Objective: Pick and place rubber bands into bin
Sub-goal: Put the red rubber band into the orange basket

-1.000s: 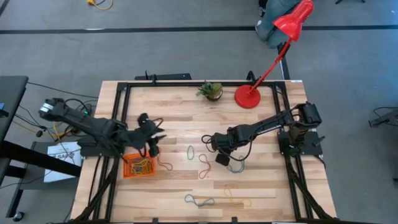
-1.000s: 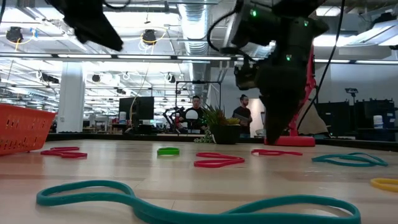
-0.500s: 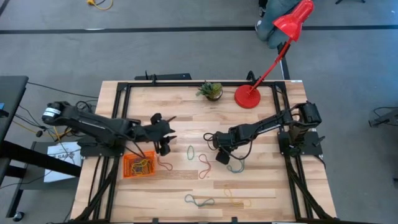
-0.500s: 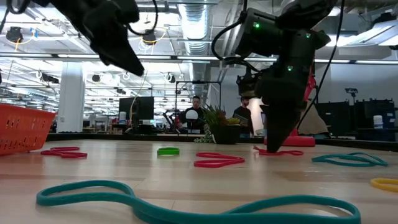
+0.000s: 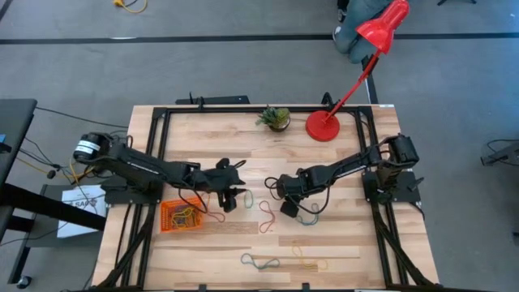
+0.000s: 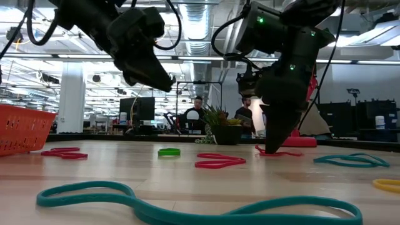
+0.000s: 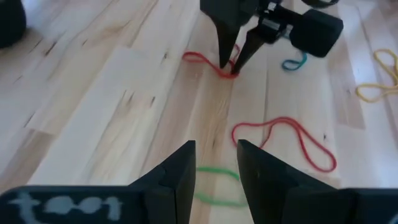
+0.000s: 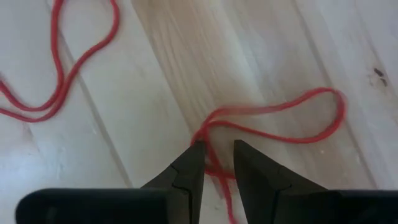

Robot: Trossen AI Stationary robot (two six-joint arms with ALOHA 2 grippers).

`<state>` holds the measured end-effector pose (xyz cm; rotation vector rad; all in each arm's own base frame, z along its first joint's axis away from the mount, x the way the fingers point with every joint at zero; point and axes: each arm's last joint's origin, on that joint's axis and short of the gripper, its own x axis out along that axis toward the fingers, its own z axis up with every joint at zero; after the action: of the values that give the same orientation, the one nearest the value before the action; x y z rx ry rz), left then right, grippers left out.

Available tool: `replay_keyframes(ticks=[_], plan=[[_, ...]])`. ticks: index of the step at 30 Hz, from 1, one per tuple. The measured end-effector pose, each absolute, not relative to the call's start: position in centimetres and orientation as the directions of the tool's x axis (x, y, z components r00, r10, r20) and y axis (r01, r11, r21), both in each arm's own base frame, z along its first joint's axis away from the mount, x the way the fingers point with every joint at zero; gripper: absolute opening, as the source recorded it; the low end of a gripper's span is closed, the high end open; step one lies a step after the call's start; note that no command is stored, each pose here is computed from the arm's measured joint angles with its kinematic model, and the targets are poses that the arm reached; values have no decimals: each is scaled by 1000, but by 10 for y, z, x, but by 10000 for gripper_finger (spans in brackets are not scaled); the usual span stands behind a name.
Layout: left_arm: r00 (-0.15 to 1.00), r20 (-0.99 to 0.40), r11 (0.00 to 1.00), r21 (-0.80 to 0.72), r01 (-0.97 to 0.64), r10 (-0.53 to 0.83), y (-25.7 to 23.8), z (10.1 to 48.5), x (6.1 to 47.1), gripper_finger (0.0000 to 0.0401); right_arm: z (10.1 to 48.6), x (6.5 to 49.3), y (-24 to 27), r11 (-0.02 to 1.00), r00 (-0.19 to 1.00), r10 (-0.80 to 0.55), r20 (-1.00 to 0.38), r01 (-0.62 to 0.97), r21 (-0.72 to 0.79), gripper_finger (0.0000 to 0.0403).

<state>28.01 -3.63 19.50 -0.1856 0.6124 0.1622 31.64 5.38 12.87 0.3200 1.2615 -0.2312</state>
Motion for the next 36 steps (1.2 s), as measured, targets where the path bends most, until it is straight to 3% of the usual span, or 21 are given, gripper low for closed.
replay_keyframes(ticks=[12,18,21,26,29,33,36], plan=[[806,-587,974,-129,-189,78,-43,189,283,107,126,318,54,926,297,-17,-955,365,97,76],[809,-577,972,-102,-210,114,-46,190,283,107,126,319,55,924,308,-39,-951,373,83,15],[802,-575,967,-72,-246,161,-47,189,282,107,126,320,60,927,333,-61,-941,368,70,9],[809,-569,969,-80,-232,147,-48,190,282,107,141,327,74,926,465,-151,-872,375,39,3],[827,-553,986,-56,-158,101,-50,192,284,107,157,339,83,930,603,-199,-773,365,45,5],[855,-519,999,52,13,16,-57,196,285,107,175,357,90,961,779,-167,-605,266,77,2],[870,-491,984,133,115,-35,-62,199,286,107,183,363,90,972,832,-127,-540,213,99,3]])
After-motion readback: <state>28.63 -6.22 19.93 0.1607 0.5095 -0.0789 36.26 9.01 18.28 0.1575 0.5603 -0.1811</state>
